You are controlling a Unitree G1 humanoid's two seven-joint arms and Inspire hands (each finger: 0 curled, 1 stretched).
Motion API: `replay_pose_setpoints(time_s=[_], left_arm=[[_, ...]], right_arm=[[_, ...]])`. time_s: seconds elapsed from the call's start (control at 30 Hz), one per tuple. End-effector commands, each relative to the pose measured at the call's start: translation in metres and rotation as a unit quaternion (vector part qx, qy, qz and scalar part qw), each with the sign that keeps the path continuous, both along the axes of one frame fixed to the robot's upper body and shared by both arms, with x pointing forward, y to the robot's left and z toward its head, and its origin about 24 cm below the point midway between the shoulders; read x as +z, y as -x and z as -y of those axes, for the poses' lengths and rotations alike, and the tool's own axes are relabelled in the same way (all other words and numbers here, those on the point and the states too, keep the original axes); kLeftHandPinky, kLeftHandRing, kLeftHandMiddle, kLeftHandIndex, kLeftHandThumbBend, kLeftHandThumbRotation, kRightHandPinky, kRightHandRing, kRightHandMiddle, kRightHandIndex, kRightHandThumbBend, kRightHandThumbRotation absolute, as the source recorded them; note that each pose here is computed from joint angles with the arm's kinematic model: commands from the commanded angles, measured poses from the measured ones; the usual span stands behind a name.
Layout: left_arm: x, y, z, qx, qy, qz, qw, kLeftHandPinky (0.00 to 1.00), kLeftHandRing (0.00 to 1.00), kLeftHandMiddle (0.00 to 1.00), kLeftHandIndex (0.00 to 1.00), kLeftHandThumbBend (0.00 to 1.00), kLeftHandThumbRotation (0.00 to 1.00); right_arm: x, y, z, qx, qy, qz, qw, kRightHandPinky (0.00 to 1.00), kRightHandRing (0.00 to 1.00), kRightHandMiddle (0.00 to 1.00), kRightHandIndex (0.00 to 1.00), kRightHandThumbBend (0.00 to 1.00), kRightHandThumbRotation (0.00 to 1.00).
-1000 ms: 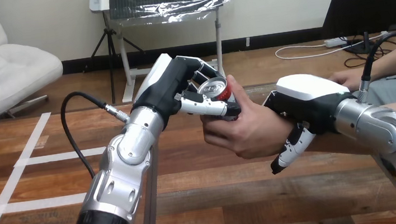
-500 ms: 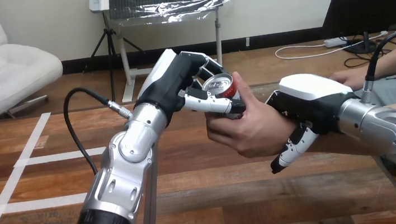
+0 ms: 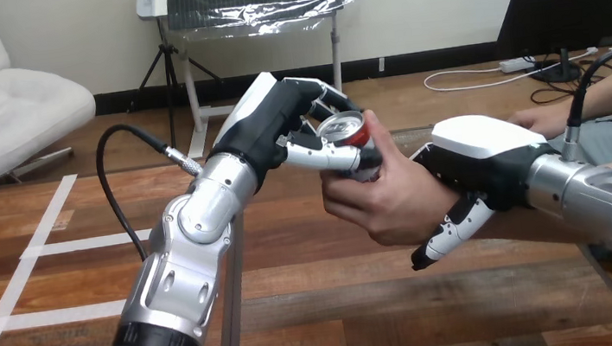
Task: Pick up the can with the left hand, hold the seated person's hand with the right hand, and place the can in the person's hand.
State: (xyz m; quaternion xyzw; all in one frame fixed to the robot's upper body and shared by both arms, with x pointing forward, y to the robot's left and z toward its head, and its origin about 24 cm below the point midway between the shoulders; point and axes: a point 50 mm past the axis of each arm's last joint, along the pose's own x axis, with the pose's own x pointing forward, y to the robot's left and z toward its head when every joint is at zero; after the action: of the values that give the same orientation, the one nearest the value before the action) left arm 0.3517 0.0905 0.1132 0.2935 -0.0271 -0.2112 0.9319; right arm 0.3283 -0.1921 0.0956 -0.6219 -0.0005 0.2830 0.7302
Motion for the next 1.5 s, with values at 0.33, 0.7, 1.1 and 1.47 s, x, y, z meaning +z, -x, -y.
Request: replay_pose_setpoints(time_s=[0.33, 0.7, 1.1, 1.47], left_arm=[[0.020, 0.010, 0.006, -0.025, 0.012, 0.044, 0.9986, 0.78, 0.87, 0.87, 0.85, 0.76, 0.79], [0.018, 0.017, -0.003, -0.021, 0.017, 0.053, 0.9982, 0.83, 0.90, 0.88, 0.87, 0.77, 0.90], [0.016, 0.027, -0.012, -0.013, 0.024, 0.060, 0.9978, 0.87, 0.94, 0.90, 0.88, 0.74, 0.95], [0.016, 0.036, -0.020, -0.003, 0.040, 0.071, 0.9967, 0.87, 0.94, 0.91, 0.88, 0.70, 0.96]], right_arm=[[-0.001, 0.005, 0.002, 0.013, -0.010, -0.012, 0.9998, 0.53, 0.76, 0.79, 0.84, 1.00, 0.75], [0.001, 0.006, 0.007, -0.010, -0.028, -0.052, 0.9982, 0.67, 0.88, 0.88, 0.92, 1.00, 0.81], [0.005, 0.008, 0.013, -0.030, -0.057, -0.078, 0.9948, 0.73, 0.93, 0.93, 0.97, 1.00, 0.88], [0.003, 0.010, 0.018, -0.040, -0.092, -0.070, 0.9925, 0.73, 0.92, 0.93, 0.99, 1.00, 0.98]])
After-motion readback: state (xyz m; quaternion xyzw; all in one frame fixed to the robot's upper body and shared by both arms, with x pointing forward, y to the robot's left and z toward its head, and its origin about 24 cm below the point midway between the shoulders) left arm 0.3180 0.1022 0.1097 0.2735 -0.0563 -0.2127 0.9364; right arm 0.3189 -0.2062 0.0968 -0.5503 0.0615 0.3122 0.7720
